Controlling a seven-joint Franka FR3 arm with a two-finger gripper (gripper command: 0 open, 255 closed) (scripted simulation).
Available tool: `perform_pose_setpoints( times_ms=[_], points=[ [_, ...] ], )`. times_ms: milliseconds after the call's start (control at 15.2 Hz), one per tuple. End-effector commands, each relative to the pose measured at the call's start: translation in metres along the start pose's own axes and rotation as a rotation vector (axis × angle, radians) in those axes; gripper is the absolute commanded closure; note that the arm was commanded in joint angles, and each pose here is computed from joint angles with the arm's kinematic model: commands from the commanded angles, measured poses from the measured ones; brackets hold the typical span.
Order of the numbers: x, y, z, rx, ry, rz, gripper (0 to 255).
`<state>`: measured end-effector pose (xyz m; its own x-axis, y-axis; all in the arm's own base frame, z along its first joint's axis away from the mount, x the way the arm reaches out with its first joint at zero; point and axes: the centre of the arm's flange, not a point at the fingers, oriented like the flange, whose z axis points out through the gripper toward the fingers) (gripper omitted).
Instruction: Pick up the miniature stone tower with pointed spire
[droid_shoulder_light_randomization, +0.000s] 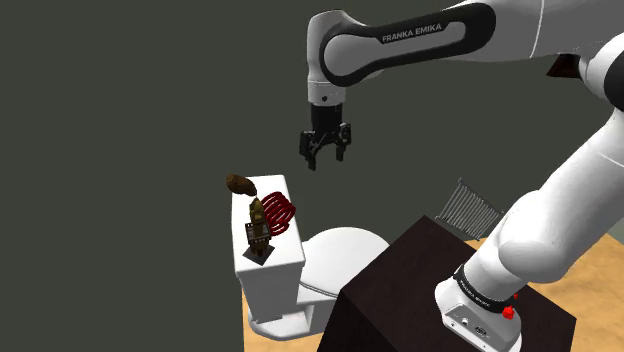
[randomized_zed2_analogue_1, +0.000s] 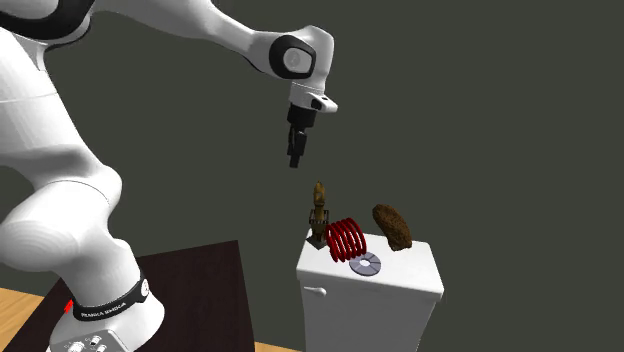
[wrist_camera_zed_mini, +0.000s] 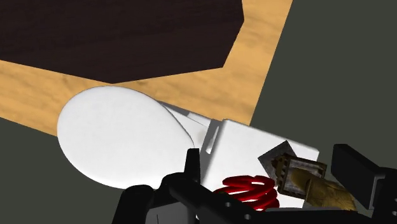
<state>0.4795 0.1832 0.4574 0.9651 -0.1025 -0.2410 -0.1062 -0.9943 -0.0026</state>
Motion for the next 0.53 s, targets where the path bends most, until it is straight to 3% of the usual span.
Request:
perform_pose_setpoints(
  times_ms=[0,462],
  points=[
    [0.020,-0.018,0.009,0.006,-0.015,0.017,0],
    [0.086,-0.077,0.046,0.024,-0.067,0.072,0]
  ],
)
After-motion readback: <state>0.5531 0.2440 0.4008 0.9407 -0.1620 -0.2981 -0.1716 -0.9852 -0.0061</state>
